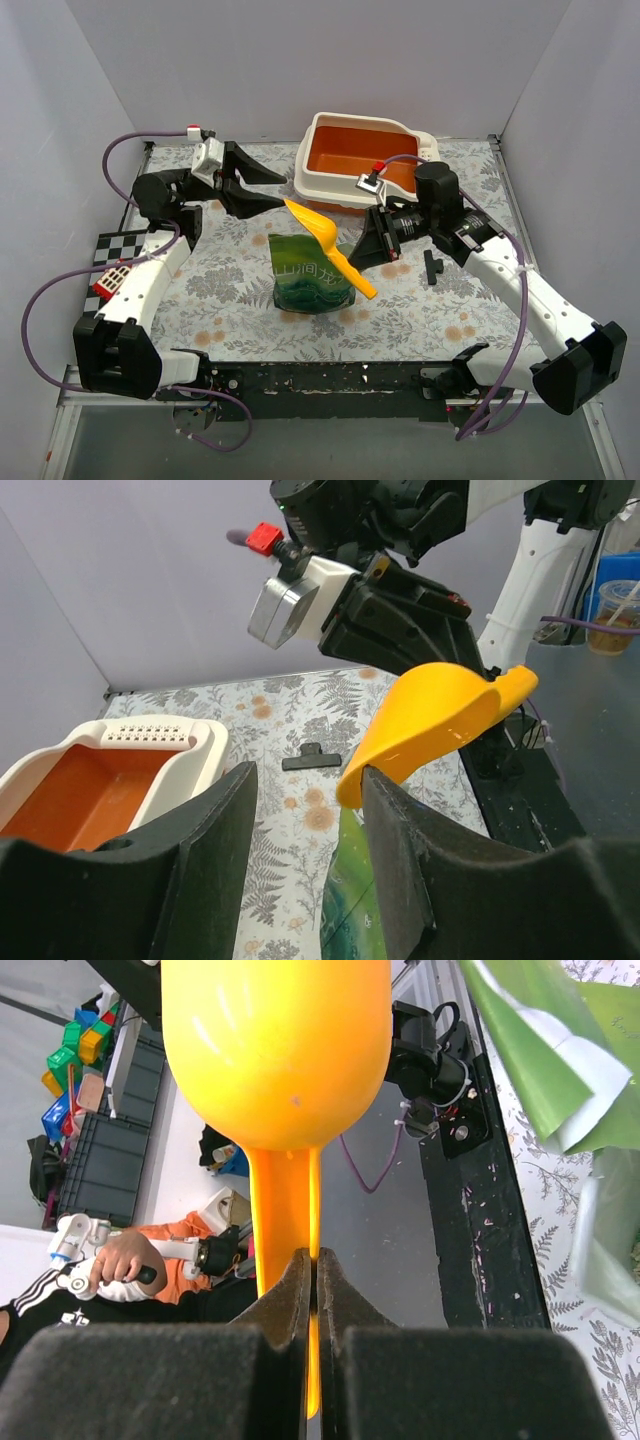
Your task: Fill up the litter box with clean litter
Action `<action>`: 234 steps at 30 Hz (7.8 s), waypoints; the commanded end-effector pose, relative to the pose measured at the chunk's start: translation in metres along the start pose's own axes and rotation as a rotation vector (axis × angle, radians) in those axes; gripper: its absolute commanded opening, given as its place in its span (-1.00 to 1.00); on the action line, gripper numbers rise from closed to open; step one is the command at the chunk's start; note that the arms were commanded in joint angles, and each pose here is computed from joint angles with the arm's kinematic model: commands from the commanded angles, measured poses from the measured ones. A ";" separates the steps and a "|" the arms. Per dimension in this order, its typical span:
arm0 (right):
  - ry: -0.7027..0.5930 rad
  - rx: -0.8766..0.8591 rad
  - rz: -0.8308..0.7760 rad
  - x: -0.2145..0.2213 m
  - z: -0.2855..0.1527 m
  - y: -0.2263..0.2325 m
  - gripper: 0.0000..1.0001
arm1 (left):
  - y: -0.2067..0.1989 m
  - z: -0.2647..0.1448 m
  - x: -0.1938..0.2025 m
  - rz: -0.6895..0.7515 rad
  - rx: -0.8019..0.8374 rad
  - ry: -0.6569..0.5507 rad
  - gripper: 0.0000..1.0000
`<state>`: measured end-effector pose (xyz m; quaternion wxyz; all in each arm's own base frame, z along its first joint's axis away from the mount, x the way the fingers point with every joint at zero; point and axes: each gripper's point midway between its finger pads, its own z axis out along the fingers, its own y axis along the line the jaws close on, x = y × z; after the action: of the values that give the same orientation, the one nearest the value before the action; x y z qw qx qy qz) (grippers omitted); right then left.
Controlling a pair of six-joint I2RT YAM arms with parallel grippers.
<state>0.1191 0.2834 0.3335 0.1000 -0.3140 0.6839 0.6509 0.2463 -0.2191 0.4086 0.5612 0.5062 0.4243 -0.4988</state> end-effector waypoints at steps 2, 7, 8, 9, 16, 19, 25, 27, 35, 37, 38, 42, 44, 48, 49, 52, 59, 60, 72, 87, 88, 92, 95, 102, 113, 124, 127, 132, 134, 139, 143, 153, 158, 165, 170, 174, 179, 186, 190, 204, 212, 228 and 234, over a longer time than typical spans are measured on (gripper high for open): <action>-0.014 -0.026 -0.099 -0.018 0.001 0.015 -0.97 | -0.019 0.002 -0.014 0.048 0.052 -0.020 -0.09; -0.010 -0.035 -0.108 -0.024 0.002 0.016 -0.97 | -0.022 0.001 -0.011 0.036 0.061 -0.007 -0.08; -0.010 -0.036 -0.111 -0.024 0.002 0.017 -0.97 | -0.023 0.001 -0.010 0.036 0.061 -0.006 -0.08; -0.011 -0.036 -0.111 -0.026 0.002 0.017 -0.97 | -0.022 0.001 -0.009 0.034 0.062 -0.004 -0.08; 0.004 -0.045 -0.116 -0.027 0.007 0.018 -0.97 | -0.020 0.002 -0.006 0.025 0.061 -0.009 -0.07; 0.009 -0.046 -0.111 -0.027 0.010 0.016 -0.97 | -0.021 0.002 -0.009 0.038 0.062 -0.017 -0.07; 0.016 -0.059 -0.130 -0.032 0.015 0.021 -0.97 | -0.022 0.003 -0.008 0.034 0.074 -0.010 -0.09; 0.017 -0.062 -0.137 -0.034 0.016 0.022 -0.97 | -0.024 0.003 -0.007 0.033 0.080 -0.007 -0.12; 0.021 -0.067 -0.137 -0.037 0.017 0.021 -0.97 | -0.029 0.002 0.002 0.013 0.111 0.011 -1.00; 0.020 -0.071 -0.145 -0.038 0.017 0.023 -0.97 | -0.031 0.003 0.000 0.021 0.117 0.007 -1.00; 0.018 -0.071 -0.151 -0.039 0.017 0.023 -0.97 | -0.032 0.003 -0.001 0.023 0.118 0.006 -1.00; -0.005 -0.025 -0.170 -0.047 0.013 0.026 -0.27 | -0.026 0.004 -0.004 -0.027 0.099 0.002 -1.00; -0.028 0.028 -0.203 -0.055 0.005 0.026 -0.07 | -0.020 0.004 -0.006 -0.051 0.058 -0.011 -1.00; -0.123 0.160 -0.234 -0.083 -0.024 0.019 0.25 | -0.010 0.003 -0.004 -0.024 -0.043 -0.014 -1.00; -0.149 0.183 -0.240 -0.088 -0.031 0.017 0.30 | -0.008 0.003 -0.003 -0.038 -0.056 -0.012 -1.00; -0.254 0.280 -0.257 -0.109 -0.058 0.007 0.40 | -0.001 0.002 -0.002 -0.066 -0.102 -0.009 -1.00; -0.501 0.500 -0.339 -0.142 -0.105 -0.012 0.52 | 0.040 -0.007 -0.004 -0.260 -0.371 -0.049 -1.00; -0.528 0.502 -0.361 -0.143 -0.108 -0.010 0.54 | 0.047 -0.009 -0.004 -0.322 -0.418 -0.053 -1.00; -0.608 0.455 -0.521 -0.135 -0.115 -0.007 0.63 | 0.047 -0.022 0.007 -0.796 -0.620 -0.072 -1.00; -0.529 0.224 -0.434 -0.134 -0.091 0.005 0.60 | 0.035 -0.022 0.026 -0.962 -0.608 -0.135 -1.00; -0.523 0.225 -0.422 -0.135 -0.090 0.002 0.59 | 0.036 -0.022 0.025 -0.957 -0.610 -0.136 -1.00; -0.507 0.243 -0.403 -0.135 -0.084 -0.007 0.59 | 0.037 -0.022 0.023 -0.951 -0.613 -0.137 -1.00; -0.502 0.236 -0.409 -0.136 -0.081 -0.006 0.58 | 0.036 -0.021 0.021 -0.948 -0.604 -0.136 -1.00; -0.474 0.212 -0.411 -0.139 -0.074 -0.004 0.39 | 0.037 -0.021 0.023 -0.949 -0.605 -0.130 -1.00; -0.454 0.208 -0.388 -0.146 -0.065 -0.008 0.20 | 0.038 -0.020 0.018 -0.933 -0.595 -0.133 -1.00; -0.436 0.204 -0.378 -0.149 -0.060 -0.013 -0.14 | 0.040 -0.019 0.021 -0.939 -0.590 -0.130 -1.00; -0.429 0.204 -0.373 -0.149 -0.059 -0.017 -0.24 | 0.041 -0.020 0.020 -0.928 -0.592 -0.131 -1.00; -0.406 0.209 -0.359 -0.147 -0.057 -0.022 -0.28 | 0.044 -0.019 0.021 -0.921 -0.590 -0.120 -1.00; -0.397 0.218 -0.356 -0.147 -0.057 -0.024 -0.20 | 0.044 -0.019 0.020 -0.921 -0.587 -0.120 -1.00; -0.398 0.230 -0.363 -0.148 -0.058 -0.026 -0.03 | 0.046 -0.018 0.020 -0.923 -0.578 -0.120 -1.00; -0.398 0.233 -0.366 -0.149 -0.058 -0.028 -0.01 | 0.046 -0.017 0.020 -0.923 -0.575 -0.120 -1.00; -0.398 0.231 -0.365 -0.150 -0.057 -0.029 -0.08 | 0.044 -0.017 0.023 -0.927 -0.571 -0.110 -1.00; -0.400 0.229 -0.367 -0.151 -0.057 -0.030 -0.33 | 0.044 -0.017 0.025 -0.930 -0.566 -0.106 -1.00; -0.410 0.239 -0.386 -0.152 -0.059 -0.027 -0.97 | 0.043 -0.017 0.026 -0.933 -0.561 -0.101 -1.00; -0.412 0.241 -0.390 -0.153 -0.059 -0.027 -0.48 | 0.040 -0.017 0.026 -0.930 -0.559 -0.099 -1.00; -0.423 0.242 -0.393 -0.153 -0.059 -0.027 -0.41 | 0.040 -0.017 0.027 -0.933 -0.558 -0.098 -1.00; -0.428 0.237 -0.393 -0.154 -0.059 -0.026 -0.35 | 0.039 -0.017 0.027 -0.935 -0.557 -0.096 -1.00; -0.429 0.241 -0.400 -0.151 -0.060 -0.024 -0.97 | 0.036 -0.017 0.026 -0.926 -0.546 -0.099 -1.00; -0.434 0.259 -0.408 -0.148 -0.062 -0.020 -0.97 | 0.032 -0.014 0.022 -0.886 -0.505 -0.097 -0.35; -0.469 0.629 -0.307 -0.106 -0.106 0.005 -0.97 | -0.035 -0.012 0.044 -0.570 -0.239 0.064 0.27; -0.418 0.713 -0.235 -0.060 -0.115 0.008 -0.97 | -0.060 -0.022 0.086 -0.448 -0.279 0.135 0.35; -0.340 0.797 -0.122 -0.018 -0.125 0.015 -0.97 | -0.040 -0.022 0.120 -0.399 -0.363 0.077 0.19; -0.281 0.809 -0.074 -0.008 -0.125 0.013 -0.97 | -0.048 -0.007 0.138 -0.403 -0.297 0.087 -0.79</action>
<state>0.1596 0.1702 0.3583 0.3322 -0.1703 0.8516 0.3680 0.2189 -0.2197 0.2655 0.4842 0.3224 0.6319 -0.5122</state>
